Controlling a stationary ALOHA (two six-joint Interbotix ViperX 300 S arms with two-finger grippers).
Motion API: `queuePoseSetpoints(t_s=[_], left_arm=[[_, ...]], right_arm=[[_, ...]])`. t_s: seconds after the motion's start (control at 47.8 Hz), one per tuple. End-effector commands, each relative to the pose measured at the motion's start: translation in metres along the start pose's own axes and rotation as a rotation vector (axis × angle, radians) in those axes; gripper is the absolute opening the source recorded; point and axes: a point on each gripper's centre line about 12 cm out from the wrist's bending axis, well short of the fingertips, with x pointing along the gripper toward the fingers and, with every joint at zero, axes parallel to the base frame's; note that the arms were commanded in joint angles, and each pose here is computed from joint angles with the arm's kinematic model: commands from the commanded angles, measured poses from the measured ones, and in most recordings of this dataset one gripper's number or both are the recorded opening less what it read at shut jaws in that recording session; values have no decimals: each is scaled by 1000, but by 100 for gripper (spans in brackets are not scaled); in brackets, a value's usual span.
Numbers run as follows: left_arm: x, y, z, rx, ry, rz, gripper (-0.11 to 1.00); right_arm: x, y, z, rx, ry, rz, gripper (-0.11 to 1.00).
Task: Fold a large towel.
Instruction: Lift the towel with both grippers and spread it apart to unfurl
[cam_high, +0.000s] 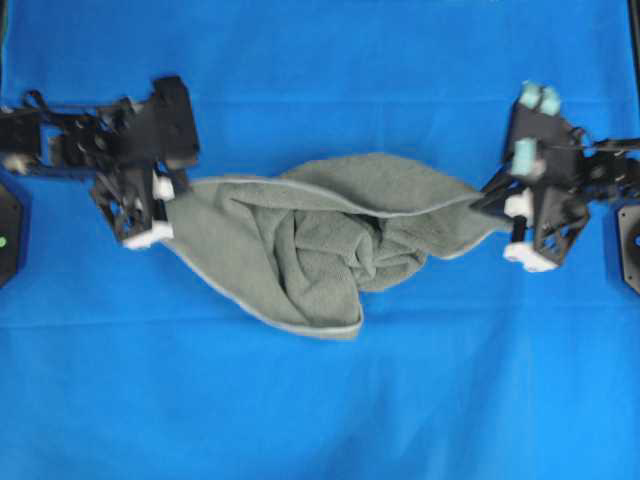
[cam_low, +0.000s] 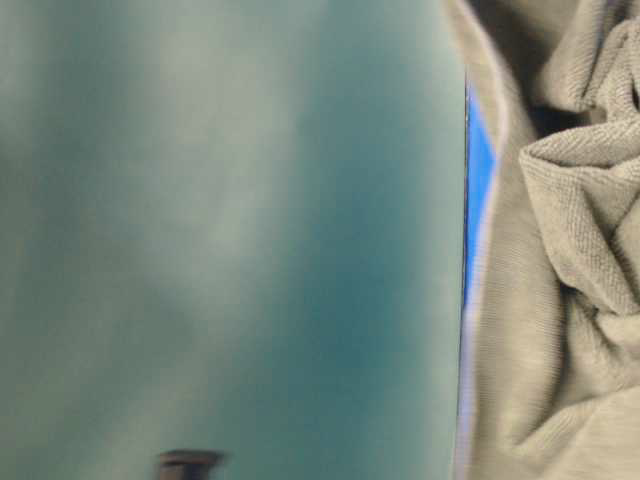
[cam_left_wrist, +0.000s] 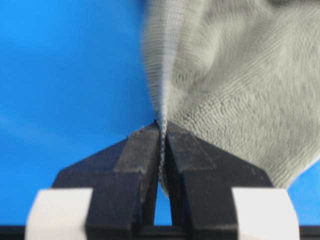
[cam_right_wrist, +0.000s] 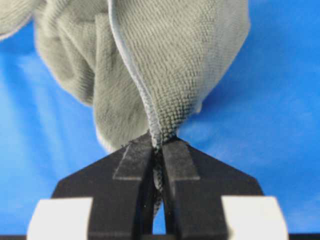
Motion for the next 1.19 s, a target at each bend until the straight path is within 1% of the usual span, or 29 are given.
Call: queuePoseSetpoints(t_s=[0.0, 0.063, 0.125, 0.146, 0.251, 0.335, 0.356, 0.439, 0.46, 0.502, 0.586, 0.669, 0.732, 0.795, 0.837, 0.878, 0.962, 1.025, 1.046, 1.067, 1.129, 1.171], left_arm=[[-34, 7, 24, -2, -70, 15, 1], [-57, 12, 37, 12, -121, 29, 1], [-75, 16, 49, 40, -168, 46, 1], [-82, 18, 52, 47, -183, 53, 1], [-113, 29, 72, 92, -261, 97, 1], [-136, 38, 87, 140, -315, 140, 1], [-144, 42, 93, 144, -335, 156, 1], [-165, 55, 109, 127, -389, 203, 1], [-170, 58, 113, 121, -400, 214, 1], [-181, 65, 121, 106, -422, 237, 1], [-199, 73, 133, 88, -462, 269, 1], [-211, 73, 143, 83, -478, 271, 1], [-216, 67, 146, 86, -478, 251, 1], [-222, 56, 147, 94, -478, 217, 1], [-228, 47, 147, 101, -483, 190, 1], [-234, 36, 148, 121, -492, 160, 1], [-252, 7, 146, 174, -529, 79, 1], [-265, -10, 144, 197, -560, 23, 1], [-269, -15, 144, 200, -570, 3, 1], [-274, -21, 143, 205, -584, -18, 1], [-285, -34, 140, 202, -608, -74, 1], [-294, -41, 138, 187, -627, -115, 1]], right_arm=[[-27, 2, 19, -20, -61, -3, 0], [-46, 1, 27, -40, -90, -19, 0], [-67, 0, 37, -67, -128, -41, 0], [-78, -2, 42, -77, -150, -58, 0], [-114, -10, 61, -113, -226, -130, 0], [-139, -20, 75, -127, -280, -207, 0], [-145, -23, 79, -131, -291, -229, 0], [-162, -37, 90, -135, -324, -327, 0], [-170, -43, 95, -132, -336, -367, 0], [-178, -51, 100, -126, -346, -423, 0], [-194, -65, 109, -102, -365, -507, 0], [-204, -72, 116, -71, -377, -543, 0], [-211, -71, 120, -62, -387, -546, 0], [-219, -68, 123, -42, -396, -528, 0], [-226, -61, 126, -18, -407, -483, 0], [-232, -54, 129, 3, -418, -430, 0], [-245, -33, 135, 34, -454, -293, 0], [-254, -16, 139, 45, -480, -171, 0], [-259, -6, 140, 48, -488, -110, 0], [-261, 0, 141, 48, -490, -67, 0], [-268, 17, 141, 41, -495, 45, 0], [-272, 28, 141, 30, -495, 112, 0]])
